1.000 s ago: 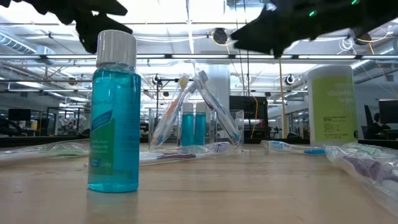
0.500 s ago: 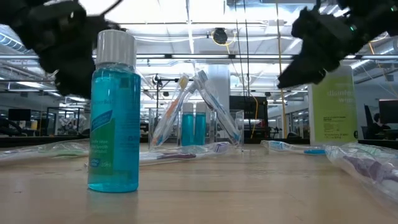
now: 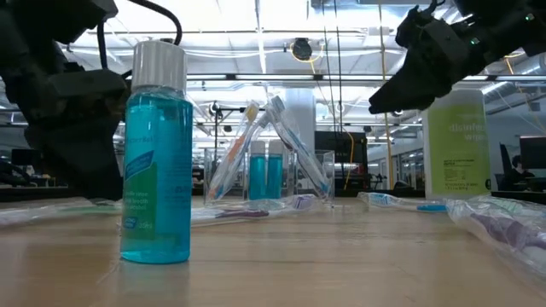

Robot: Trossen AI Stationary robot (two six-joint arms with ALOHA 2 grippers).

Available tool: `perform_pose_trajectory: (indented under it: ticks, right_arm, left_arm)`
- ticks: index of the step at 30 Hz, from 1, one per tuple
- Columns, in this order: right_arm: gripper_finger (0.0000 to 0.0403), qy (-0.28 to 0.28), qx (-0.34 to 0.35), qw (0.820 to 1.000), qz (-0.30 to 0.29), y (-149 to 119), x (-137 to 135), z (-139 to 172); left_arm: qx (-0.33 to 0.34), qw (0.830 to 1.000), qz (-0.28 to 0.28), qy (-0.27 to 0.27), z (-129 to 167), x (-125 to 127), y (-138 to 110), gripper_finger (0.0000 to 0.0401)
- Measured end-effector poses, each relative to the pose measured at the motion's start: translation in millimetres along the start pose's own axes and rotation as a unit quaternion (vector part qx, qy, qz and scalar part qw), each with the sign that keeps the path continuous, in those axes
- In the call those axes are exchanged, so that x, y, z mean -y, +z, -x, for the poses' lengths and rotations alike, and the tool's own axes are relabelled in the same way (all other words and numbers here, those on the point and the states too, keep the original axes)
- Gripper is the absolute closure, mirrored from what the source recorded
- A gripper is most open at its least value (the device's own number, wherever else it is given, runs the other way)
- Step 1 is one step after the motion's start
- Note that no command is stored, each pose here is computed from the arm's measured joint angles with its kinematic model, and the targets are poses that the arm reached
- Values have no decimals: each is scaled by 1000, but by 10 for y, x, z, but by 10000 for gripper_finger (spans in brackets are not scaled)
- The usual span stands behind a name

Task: Pick & Place toothbrushing station
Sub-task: Put the top green toothbrush into the transparent organizer

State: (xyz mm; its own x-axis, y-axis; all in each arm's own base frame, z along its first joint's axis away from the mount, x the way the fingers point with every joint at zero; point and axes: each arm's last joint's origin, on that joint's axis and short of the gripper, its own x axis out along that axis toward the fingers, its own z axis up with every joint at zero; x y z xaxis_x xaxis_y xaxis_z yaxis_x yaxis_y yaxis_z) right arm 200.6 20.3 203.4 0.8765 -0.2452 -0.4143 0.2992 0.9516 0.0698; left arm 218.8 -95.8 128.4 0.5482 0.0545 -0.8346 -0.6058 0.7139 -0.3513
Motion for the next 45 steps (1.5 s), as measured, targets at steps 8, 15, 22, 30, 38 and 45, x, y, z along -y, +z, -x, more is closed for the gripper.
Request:
perform_pose_trajectory:
  ticks: [8, 15, 22, 30, 38, 45]
  right_arm:
    - [206, 5, 21, 1000, 1, 44, -8, 0]
    - [206, 7, 30, 1000, -2, 63, -13, 1]
    - [206, 10, 38, 999, -8, 79, -17, 2]
    - [206, 9, 39, 999, -9, 80, -18, 2]
    - [206, 9, 39, 999, -9, 80, -17, 2]
    - [206, 9, 39, 999, -8, 80, -17, 2]
  left_arm:
    - [12, 1000, -2, 12, -14, -14, 1, 213]
    - [25, 999, -25, 25, -27, -43, 50, 213]
    - [16, 999, -25, 13, -17, -60, 129, 213]
    - [35, 999, -10, 5, 34, -62, 206, 213]
    - [61, 998, -13, 5, -97, -27, 209, 213]
    - [50, 998, -23, 39, -257, -68, 140, 213]
